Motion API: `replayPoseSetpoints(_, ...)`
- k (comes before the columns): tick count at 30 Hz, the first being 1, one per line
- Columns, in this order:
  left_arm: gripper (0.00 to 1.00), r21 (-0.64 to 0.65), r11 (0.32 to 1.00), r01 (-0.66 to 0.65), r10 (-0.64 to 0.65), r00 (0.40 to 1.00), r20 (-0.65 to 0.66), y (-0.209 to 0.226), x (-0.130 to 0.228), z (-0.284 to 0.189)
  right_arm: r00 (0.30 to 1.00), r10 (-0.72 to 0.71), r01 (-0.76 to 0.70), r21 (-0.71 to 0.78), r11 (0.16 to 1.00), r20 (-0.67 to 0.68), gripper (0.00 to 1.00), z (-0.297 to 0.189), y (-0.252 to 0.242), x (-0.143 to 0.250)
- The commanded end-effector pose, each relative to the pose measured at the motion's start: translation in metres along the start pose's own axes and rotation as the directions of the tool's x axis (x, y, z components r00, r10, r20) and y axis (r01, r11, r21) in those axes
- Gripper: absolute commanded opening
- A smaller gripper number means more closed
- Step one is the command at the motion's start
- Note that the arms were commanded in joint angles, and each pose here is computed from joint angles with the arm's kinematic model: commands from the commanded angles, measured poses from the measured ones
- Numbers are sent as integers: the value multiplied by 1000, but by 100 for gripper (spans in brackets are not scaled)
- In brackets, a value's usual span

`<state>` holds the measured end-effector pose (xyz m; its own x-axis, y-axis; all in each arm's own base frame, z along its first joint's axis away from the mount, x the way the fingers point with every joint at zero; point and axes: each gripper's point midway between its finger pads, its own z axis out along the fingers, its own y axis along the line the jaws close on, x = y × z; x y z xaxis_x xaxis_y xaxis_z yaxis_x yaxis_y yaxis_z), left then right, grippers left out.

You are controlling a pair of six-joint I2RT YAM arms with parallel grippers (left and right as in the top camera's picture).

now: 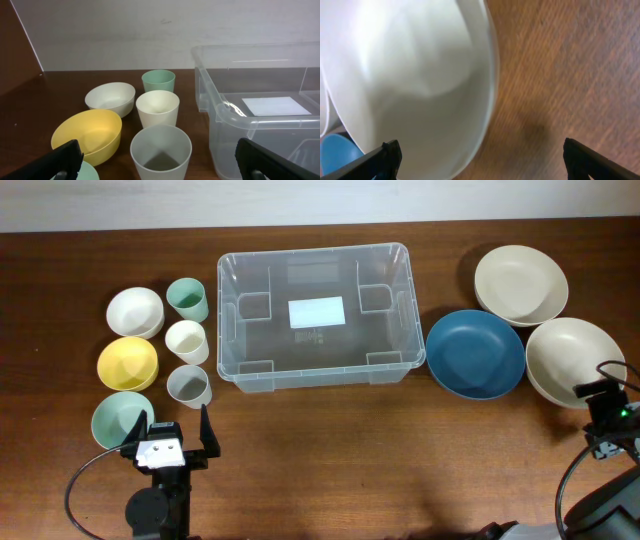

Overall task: Pack container
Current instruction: 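Move the right gripper to the rim of the front cream bowl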

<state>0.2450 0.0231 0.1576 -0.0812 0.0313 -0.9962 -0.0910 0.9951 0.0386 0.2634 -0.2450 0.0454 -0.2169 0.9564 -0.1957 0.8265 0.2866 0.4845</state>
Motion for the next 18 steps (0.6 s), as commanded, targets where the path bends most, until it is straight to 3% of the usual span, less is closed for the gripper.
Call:
replayPoseSetpoints(1,100,3,1000,-15,15,1000,-1,-1,1,0,1000,20,-20,15,1000,23,99,1,0,-6)
replayPoseSetpoints(4,100,3,1000,-15,15,1000,-1,-1,1,0,997,53,-58,69,996,63,99,0,-10,-12)
replayPoseSetpoints(18,100,3,1000,-15,15,1000,-1,-1,1,0,995,46,-50,45,998,93,100,5,2,-18)
